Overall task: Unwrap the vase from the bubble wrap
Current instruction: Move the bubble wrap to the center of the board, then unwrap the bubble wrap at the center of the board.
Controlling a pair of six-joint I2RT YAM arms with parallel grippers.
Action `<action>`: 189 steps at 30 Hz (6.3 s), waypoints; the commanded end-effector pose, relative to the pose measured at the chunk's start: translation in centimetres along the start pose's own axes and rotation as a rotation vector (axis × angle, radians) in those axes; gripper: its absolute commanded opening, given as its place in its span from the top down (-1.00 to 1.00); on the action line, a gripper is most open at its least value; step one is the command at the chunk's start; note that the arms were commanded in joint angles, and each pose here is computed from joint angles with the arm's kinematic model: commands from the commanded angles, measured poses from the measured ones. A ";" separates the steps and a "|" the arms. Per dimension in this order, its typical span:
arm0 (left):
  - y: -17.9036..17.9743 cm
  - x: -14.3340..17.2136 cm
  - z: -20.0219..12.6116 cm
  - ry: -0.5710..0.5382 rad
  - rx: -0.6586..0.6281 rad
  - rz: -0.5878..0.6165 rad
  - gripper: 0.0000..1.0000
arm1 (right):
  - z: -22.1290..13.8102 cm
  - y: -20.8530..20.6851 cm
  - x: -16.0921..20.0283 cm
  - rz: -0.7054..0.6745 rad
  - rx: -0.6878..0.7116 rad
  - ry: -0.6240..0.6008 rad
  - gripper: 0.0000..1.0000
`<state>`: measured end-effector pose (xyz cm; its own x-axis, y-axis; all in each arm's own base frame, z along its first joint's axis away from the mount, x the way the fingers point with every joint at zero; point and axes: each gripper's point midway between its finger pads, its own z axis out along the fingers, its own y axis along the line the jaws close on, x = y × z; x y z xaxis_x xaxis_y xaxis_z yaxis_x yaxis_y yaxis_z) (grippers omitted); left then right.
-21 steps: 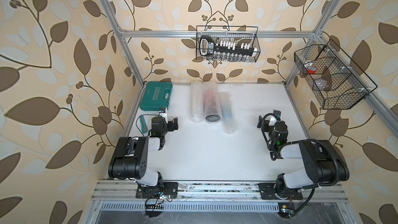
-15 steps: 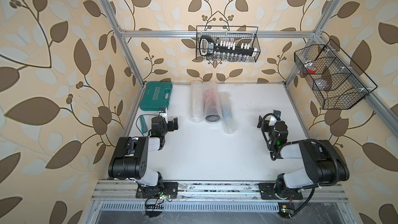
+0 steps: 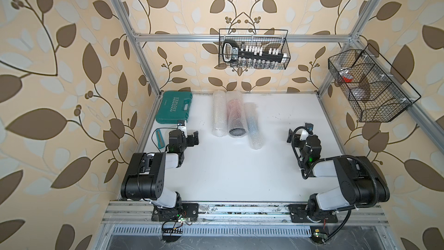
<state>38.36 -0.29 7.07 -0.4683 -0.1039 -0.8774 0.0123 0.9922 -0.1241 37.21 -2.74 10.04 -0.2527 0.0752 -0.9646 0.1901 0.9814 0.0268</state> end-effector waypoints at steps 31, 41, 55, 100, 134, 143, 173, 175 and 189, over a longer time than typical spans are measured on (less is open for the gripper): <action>-4.2 -7.3 -12.8 0.325 0.023 -0.493 -0.98 | -1.5 13.5 -4.6 0.172 -0.541 0.479 -0.99; -8.9 -5.1 -15.0 0.485 0.321 -0.335 -0.98 | 0.0 20.2 -2.0 0.113 -0.677 0.650 -0.81; -9.7 -4.3 -15.0 0.513 0.374 -0.347 -0.98 | 5.0 24.6 1.5 0.115 -0.630 0.825 -0.51; -19.6 2.5 -14.9 0.732 0.544 -0.392 -0.98 | -10.8 22.1 10.3 0.311 -0.442 0.912 -0.07; -32.6 7.4 -7.9 0.922 0.723 -0.342 -0.96 | -13.5 17.9 7.4 0.222 -0.481 0.896 0.04; -33.6 7.6 -6.9 0.943 0.720 -0.336 -0.97 | -12.7 18.4 8.1 0.219 -0.469 0.939 0.20; -35.1 9.2 -7.3 0.998 0.747 -0.337 -0.51 | -11.0 18.7 8.6 0.150 -0.413 0.966 0.28; -35.1 9.2 -7.4 0.997 0.751 -0.335 -0.47 | -11.0 18.4 9.0 0.134 -0.397 0.975 0.30; -35.5 9.6 -7.5 1.008 0.750 -0.325 -0.76 | -10.8 19.7 9.8 0.031 -0.458 1.024 0.40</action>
<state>26.83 -34.93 6.10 -0.9969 0.0631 -0.0478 0.0771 0.6389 -0.7654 28.23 18.86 3.96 -0.9510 0.0575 -0.3039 -0.0586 0.9313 0.3595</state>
